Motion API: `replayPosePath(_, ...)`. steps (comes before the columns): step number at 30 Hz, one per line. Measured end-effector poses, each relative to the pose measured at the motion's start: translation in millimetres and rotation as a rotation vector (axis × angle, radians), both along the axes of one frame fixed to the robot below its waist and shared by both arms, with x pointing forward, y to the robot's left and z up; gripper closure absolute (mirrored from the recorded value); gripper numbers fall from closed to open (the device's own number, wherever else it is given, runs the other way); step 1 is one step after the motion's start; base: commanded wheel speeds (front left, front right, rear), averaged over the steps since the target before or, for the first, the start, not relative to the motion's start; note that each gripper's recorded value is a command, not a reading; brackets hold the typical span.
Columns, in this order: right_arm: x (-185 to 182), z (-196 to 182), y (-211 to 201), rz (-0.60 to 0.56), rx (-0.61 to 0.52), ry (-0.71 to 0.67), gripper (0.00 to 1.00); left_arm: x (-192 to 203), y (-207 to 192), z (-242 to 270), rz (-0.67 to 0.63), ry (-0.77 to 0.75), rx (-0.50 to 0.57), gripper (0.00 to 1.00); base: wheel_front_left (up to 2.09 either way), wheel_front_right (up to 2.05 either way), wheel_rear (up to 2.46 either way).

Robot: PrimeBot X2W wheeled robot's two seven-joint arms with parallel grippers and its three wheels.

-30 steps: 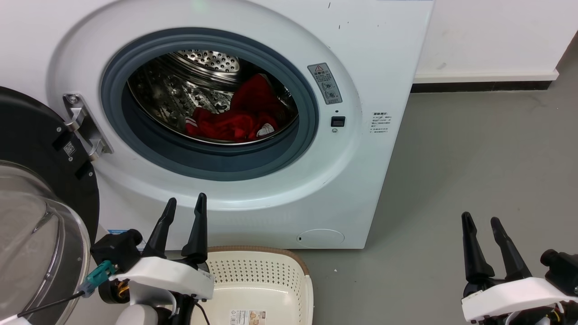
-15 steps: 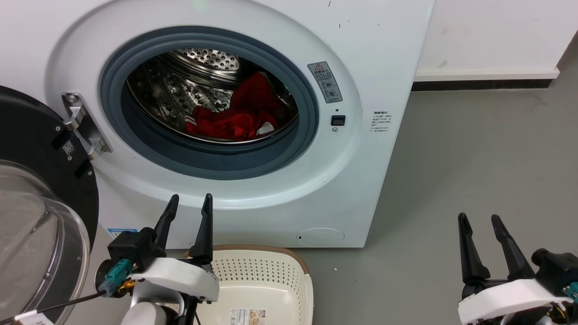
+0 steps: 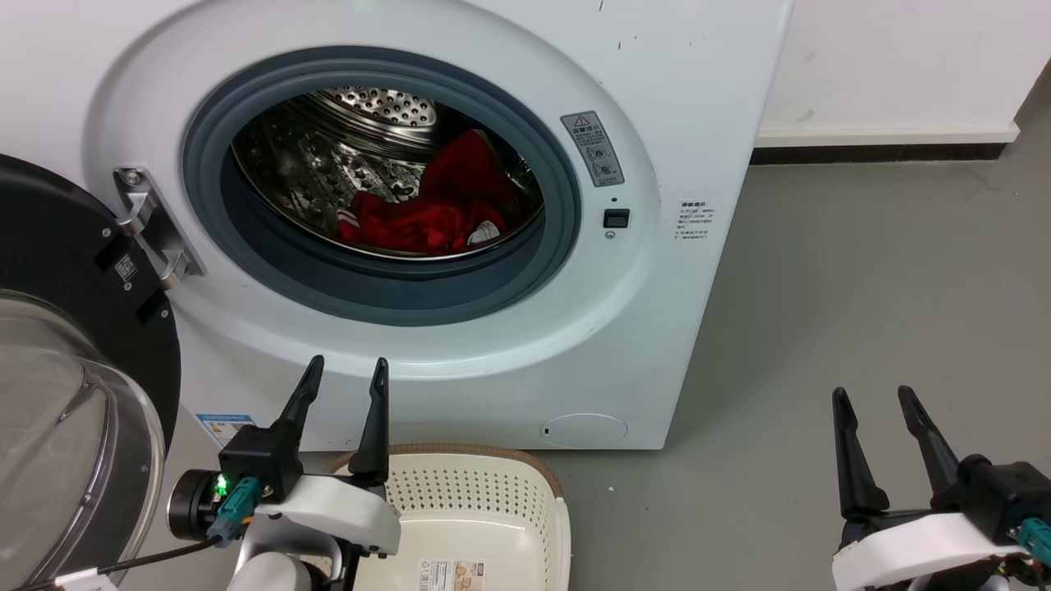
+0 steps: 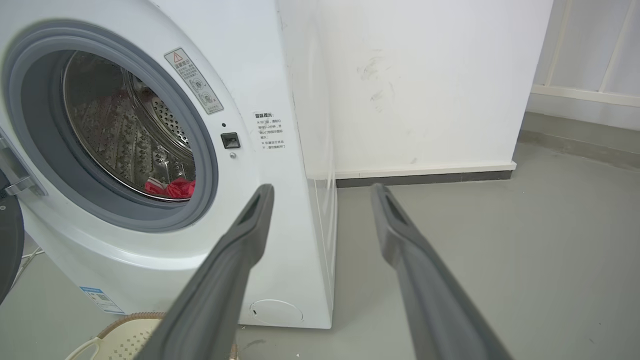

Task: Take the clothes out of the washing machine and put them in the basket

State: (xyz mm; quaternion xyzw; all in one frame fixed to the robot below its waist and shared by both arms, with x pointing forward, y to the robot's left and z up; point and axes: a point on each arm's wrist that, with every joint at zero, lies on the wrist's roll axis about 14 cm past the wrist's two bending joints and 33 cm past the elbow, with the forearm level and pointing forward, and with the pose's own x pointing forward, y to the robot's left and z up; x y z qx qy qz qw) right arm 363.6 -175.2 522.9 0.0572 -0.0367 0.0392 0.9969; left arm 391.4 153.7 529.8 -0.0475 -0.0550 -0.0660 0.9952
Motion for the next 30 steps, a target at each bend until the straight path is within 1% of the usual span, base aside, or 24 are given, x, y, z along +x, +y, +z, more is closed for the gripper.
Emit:
replayPosePath(4, -0.4, 1.3, 0.5, 0.002, -0.026, -0.006, 0.0, -0.4, 2.9, -0.5, 0.019, -0.004, 0.026, 0.0, 0.0, 0.0, 0.0)
replayPosePath(16, -2.6, 2.1, 3.4, 0.011, -0.095, -0.02, 0.0, -3.1, 2.3, 0.8, 0.022, -0.029, 0.104, 0.0, 0.0, 0.0, 0.0)
replayPosePath(26, -4.4, 2.3, 5.7, 0.019, -0.155, -0.031, 0.0, -4.9, 1.2, -3.2, 0.016, -0.032, 0.144, 0.0, 0.0, 0.0, 0.0)
replayPosePath(30, -4.4, 1.8, 5.4, 0.019, -0.155, -0.029, 0.0, -5.0, 1.7, -6.1, 0.017, -0.024, 0.144, 0.0, 0.0, 0.0, 0.0)
